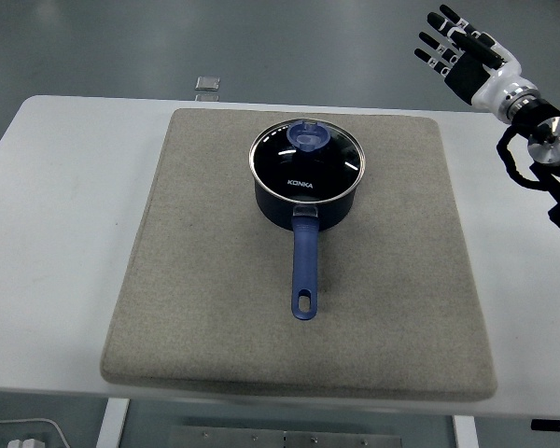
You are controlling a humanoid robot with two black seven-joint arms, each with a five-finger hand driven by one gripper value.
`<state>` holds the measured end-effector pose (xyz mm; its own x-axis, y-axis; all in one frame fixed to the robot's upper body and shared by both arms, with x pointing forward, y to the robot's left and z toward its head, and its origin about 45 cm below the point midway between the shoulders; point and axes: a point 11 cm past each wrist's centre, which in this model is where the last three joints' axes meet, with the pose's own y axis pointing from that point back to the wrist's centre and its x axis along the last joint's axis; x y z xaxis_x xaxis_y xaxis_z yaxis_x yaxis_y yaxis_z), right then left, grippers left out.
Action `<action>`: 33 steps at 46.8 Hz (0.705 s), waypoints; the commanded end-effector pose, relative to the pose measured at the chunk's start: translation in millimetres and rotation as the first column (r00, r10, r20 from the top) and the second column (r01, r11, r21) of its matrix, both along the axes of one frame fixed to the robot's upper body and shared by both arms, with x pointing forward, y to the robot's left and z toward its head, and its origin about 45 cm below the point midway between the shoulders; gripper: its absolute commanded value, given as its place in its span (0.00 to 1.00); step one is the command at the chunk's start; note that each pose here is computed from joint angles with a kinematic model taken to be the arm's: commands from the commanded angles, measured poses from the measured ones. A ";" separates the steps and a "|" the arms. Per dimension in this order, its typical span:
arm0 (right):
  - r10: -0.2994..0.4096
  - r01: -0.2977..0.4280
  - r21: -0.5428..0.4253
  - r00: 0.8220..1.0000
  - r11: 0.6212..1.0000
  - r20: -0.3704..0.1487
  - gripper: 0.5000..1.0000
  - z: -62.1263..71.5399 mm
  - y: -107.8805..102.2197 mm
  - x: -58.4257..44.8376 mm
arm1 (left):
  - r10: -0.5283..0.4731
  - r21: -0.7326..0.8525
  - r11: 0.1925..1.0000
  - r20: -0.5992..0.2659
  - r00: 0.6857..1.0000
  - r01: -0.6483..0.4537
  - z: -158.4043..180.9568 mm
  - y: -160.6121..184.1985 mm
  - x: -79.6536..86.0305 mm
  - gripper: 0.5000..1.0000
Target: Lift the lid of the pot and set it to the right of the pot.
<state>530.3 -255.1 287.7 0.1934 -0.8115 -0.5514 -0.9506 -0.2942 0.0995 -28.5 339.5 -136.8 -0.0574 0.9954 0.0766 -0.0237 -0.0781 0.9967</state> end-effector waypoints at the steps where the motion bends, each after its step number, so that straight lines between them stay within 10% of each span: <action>1: -0.002 0.002 -0.001 1.000 1.000 0.000 0.83 0.1 -0.7 0.1 | 0.001 0.001 1.000 0.000 1.000 -0.001 0.1 0.5 -0.1 1.00; 33: 0.000 0.000 -0.020 1.000 1.000 0.011 0.83 2.2 -3.0 0.4 | -0.001 0.001 1.000 0.001 1.000 0.001 0.1 0.5 0.7 1.00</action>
